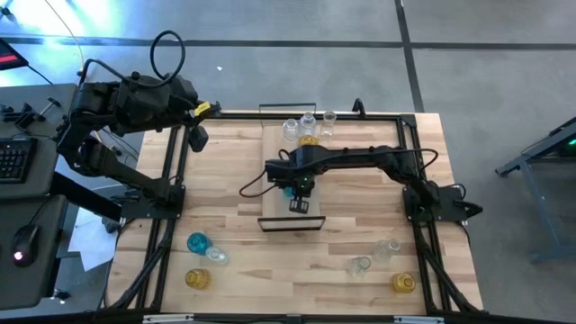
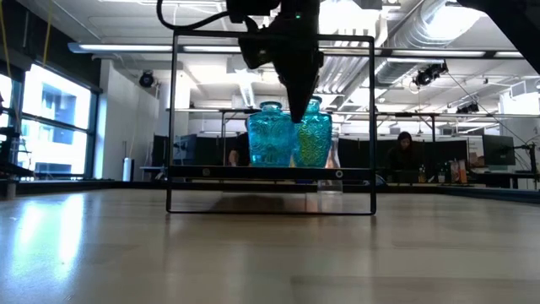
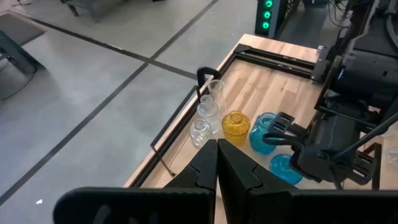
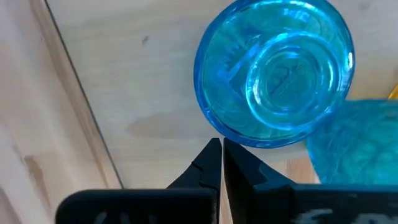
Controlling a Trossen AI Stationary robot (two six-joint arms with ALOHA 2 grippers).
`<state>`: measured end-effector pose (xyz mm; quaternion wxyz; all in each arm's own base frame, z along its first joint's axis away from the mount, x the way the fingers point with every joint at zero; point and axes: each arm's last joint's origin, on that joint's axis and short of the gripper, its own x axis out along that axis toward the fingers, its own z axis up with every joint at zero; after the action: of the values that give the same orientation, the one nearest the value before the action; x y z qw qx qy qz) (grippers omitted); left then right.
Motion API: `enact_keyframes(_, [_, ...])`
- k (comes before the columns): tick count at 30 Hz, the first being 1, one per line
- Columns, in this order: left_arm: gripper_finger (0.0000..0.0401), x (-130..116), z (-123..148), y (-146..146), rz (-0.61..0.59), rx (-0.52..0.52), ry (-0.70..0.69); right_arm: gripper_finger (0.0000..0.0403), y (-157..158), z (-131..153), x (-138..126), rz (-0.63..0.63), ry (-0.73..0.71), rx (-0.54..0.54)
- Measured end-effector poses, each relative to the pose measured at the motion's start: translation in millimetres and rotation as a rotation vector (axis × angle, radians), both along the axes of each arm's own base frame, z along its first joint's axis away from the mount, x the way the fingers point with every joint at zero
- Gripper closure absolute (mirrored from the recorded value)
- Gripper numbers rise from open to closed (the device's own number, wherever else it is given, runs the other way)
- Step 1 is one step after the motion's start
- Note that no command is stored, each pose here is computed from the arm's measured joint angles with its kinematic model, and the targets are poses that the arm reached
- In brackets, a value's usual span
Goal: Sort vases onto shelf
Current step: Put the right blue flower vase on the shelf aligned with the other blue flower vase
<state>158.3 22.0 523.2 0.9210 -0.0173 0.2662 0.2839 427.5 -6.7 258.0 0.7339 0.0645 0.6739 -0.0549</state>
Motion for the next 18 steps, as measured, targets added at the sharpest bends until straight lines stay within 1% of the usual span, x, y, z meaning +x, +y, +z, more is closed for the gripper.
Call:
enact_keyframes(9, [0.04,0.0,0.0,0.0,-0.001,-0.001,0.0,0.0403,-0.1,0.9,7.1,-0.023,-0.074,0.02])
enact_keyframes(12, [0.04,-0.1,0.0,0.0,0.0,-0.002,-0.001,0.0403,1.4,0.5,3.6,-0.034,-0.037,0.083])
enact_keyframes(14, [0.04,-0.1,0.0,0.0,0.003,-0.007,-0.005,0.0403,4.3,0.5,2.0,-0.031,-0.019,0.149])
enact_keyframes(16, [0.04,0.0,0.0,0.0,0.003,-0.007,-0.005,0.0403,9.1,1.1,4.0,-0.018,-0.039,0.22])
enact_keyframes(18, [0.04,-0.1,0.1,0.0,0.003,-0.006,-0.005,0.0403,14.0,2.2,8.4,-0.005,-0.083,0.265])
